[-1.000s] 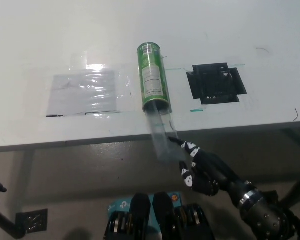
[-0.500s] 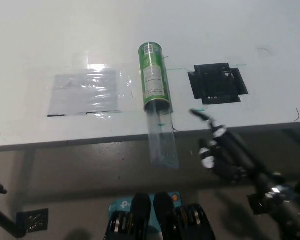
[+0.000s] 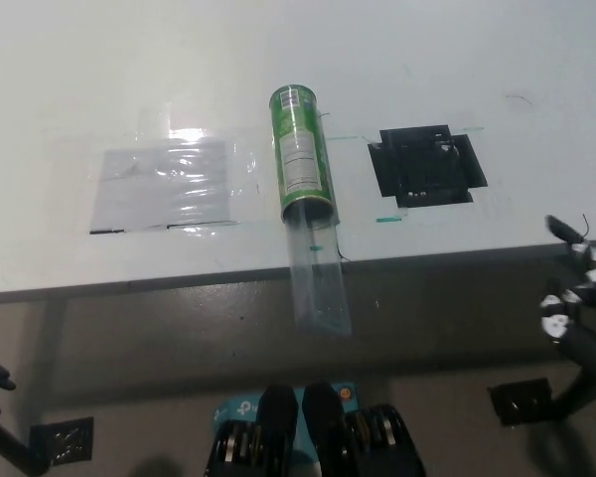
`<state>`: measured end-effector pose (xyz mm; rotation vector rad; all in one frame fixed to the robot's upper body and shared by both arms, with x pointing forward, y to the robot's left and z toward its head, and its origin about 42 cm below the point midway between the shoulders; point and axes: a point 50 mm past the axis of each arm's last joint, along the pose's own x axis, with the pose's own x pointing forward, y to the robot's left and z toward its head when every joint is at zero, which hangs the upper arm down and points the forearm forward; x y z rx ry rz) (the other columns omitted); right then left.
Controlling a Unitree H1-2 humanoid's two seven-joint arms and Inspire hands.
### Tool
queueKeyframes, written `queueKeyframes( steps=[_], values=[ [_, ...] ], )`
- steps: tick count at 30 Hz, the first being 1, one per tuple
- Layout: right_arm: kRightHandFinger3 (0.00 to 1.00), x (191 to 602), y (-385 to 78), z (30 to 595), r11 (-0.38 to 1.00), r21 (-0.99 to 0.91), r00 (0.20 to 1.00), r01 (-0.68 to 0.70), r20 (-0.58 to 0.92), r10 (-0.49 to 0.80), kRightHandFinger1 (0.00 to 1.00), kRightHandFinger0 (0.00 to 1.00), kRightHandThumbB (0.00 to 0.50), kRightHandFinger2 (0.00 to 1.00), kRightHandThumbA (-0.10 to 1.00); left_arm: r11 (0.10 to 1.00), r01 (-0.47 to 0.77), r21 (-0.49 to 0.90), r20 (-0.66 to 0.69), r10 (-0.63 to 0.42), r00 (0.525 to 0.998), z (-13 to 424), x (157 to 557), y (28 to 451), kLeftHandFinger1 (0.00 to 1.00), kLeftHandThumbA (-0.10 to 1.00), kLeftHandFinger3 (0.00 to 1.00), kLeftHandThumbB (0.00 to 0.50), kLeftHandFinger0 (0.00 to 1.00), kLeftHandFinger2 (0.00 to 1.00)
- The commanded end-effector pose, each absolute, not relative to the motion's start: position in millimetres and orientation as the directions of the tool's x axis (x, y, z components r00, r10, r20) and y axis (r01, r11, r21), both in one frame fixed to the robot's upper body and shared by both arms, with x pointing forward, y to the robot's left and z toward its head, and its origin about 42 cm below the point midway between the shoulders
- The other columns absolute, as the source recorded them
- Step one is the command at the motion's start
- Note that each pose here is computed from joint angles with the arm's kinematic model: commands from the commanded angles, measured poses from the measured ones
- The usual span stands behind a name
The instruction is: The robot uses its right hand finger to pull out the chips tray kept inside a container in the middle of the desk
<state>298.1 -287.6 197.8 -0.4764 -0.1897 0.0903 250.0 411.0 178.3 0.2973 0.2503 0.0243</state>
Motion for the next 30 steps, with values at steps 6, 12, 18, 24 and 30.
queueKeyframes(
  steps=[6,12,18,24,30],
  values=[
    [0.94,297.5,-297.2,142.6,0.966,-0.214,0.988,0.144,0.081,-0.130,0.00,0.00,0.217,0.85,-0.10,0.952,0.012,0.306,-0.225,0.060,0.972,180.0,245.4,412.7,0.29,-0.10,0.64,0.001,0.24,0.39],
    [0.91,305.4,-290.6,122.8,0.968,-0.116,0.975,0.221,0.035,-0.218,0.00,0.00,0.204,0.78,-0.10,0.952,0.012,0.307,-0.224,0.060,0.973,178.7,247.6,412.0,0.25,-0.10,0.63,0.000,0.19,0.34],
    [0.82,312.5,-289.4,119.0,0.961,-0.088,0.963,0.264,-0.033,-0.268,0.01,0.00,0.208,0.64,-0.10,0.953,0.007,0.302,-0.217,0.062,0.974,180.1,249.4,412.8,0.27,-0.10,0.64,0.000,0.22,0.37],
    [0.78,313.7,-289.3,119.4,0.960,-0.094,0.962,0.265,-0.047,-0.270,0.00,0.00,0.195,0.57,-0.10,0.953,0.010,0.304,-0.216,0.059,0.975,179.4,249.9,410.8,0.26,-0.10,0.63,0.000,0.20,0.36],
    [0.78,315.0,-289.2,120.7,0.960,-0.110,0.964,0.258,-0.036,-0.263,0.00,0.00,0.209,0.55,-0.10,0.952,0.008,0.306,-0.217,0.062,0.974,179.7,250.3,410.8,0.26,-0.10,0.65,0.000,0.20,0.38]
  ],
)
